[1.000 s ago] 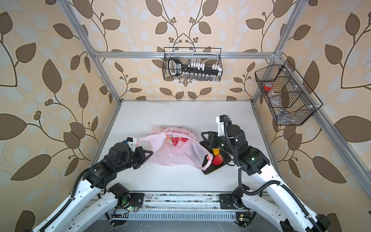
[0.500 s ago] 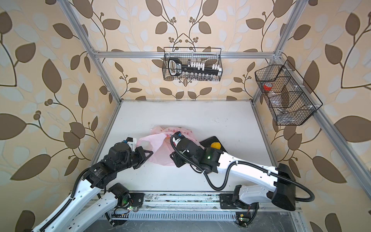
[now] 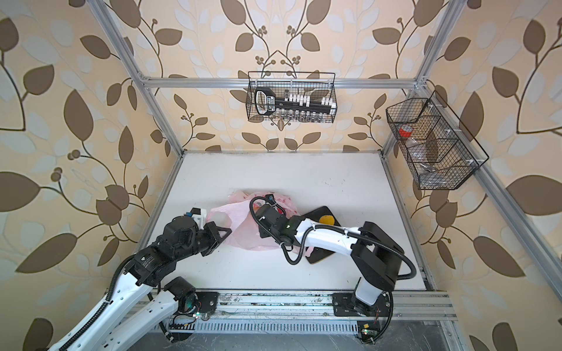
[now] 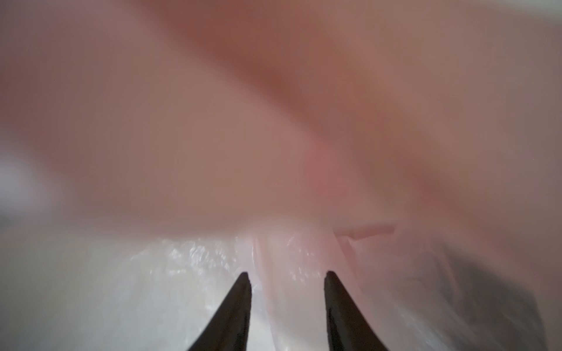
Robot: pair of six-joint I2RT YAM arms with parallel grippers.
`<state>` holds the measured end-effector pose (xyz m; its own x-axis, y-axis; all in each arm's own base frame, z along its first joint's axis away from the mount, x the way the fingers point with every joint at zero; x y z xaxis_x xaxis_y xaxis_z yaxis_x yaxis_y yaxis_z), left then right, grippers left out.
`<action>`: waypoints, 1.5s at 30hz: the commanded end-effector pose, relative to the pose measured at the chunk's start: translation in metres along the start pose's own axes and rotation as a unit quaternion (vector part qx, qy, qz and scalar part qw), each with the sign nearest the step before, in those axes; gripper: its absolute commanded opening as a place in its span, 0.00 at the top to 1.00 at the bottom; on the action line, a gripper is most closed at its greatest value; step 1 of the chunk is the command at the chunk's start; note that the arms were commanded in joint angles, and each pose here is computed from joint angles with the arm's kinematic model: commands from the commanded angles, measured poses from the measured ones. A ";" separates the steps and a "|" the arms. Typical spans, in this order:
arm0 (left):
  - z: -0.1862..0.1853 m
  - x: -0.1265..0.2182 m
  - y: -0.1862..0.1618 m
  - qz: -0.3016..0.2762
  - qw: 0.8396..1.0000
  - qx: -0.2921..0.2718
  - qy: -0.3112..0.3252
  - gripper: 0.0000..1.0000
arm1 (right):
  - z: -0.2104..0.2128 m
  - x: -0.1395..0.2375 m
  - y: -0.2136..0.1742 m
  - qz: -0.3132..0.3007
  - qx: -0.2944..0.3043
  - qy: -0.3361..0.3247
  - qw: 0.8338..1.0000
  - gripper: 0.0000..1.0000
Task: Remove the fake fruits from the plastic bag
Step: 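Reach the right gripper into the bag opening toward the red fruits, then grasp a red-and-yellow fake apple with green leaves inside the bag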
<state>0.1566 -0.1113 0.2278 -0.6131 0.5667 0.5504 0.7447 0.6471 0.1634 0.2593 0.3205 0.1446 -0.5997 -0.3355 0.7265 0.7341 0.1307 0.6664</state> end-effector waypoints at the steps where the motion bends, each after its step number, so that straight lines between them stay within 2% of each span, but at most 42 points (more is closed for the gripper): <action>1: -0.006 0.004 -0.003 0.009 1.000 -0.010 -0.010 1.00 | 0.011 -0.016 0.020 -0.042 0.005 -0.021 0.999 0.51; 5: -0.006 0.005 -0.003 0.009 1.000 -0.011 -0.009 1.00 | 0.009 -0.043 0.022 -0.049 0.021 -0.067 0.996 0.42; 11: -0.004 0.006 -0.004 0.009 1.000 -0.011 -0.005 1.00 | 0.008 -0.078 0.016 -0.030 0.033 -0.085 0.995 0.40; 19: -0.003 0.005 -0.003 0.009 1.000 -0.008 0.000 1.00 | 0.010 -0.106 0.007 -0.005 0.043 -0.081 0.996 0.48; 25: -0.003 0.005 -0.003 0.007 1.000 -0.007 0.001 1.00 | 0.012 -0.108 0.010 -0.005 0.045 -0.072 0.996 0.58; 28: -0.003 0.005 -0.003 0.006 1.000 -0.007 0.003 1.00 | 0.015 -0.103 0.014 -0.009 0.043 -0.061 0.997 0.60; 37: -0.011 0.009 -0.002 0.007 1.000 -0.007 -0.014 1.00 | 0.009 -0.068 0.049 -0.063 0.003 -0.044 0.997 0.40; 45: -0.021 0.013 -0.003 0.016 0.999 -0.012 -0.032 1.00 | -0.007 -0.083 0.055 -0.069 -0.020 -0.067 0.995 0.32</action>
<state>0.1527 -0.1119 0.2322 -0.5969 0.5816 0.5527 0.7579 0.6348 0.1504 0.3463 0.3516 0.1297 -0.7235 -0.2518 0.6428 0.6493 0.0680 0.7575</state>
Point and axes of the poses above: each gripper's point midway between its finger pads, its own x axis back along the fingers, its own z axis along the line the jaws close on, y = z × x, the point moved 6 cm from there along x, back along the fingers, and after that the axes turned 3 degrees about x, right-handed, at the moved point
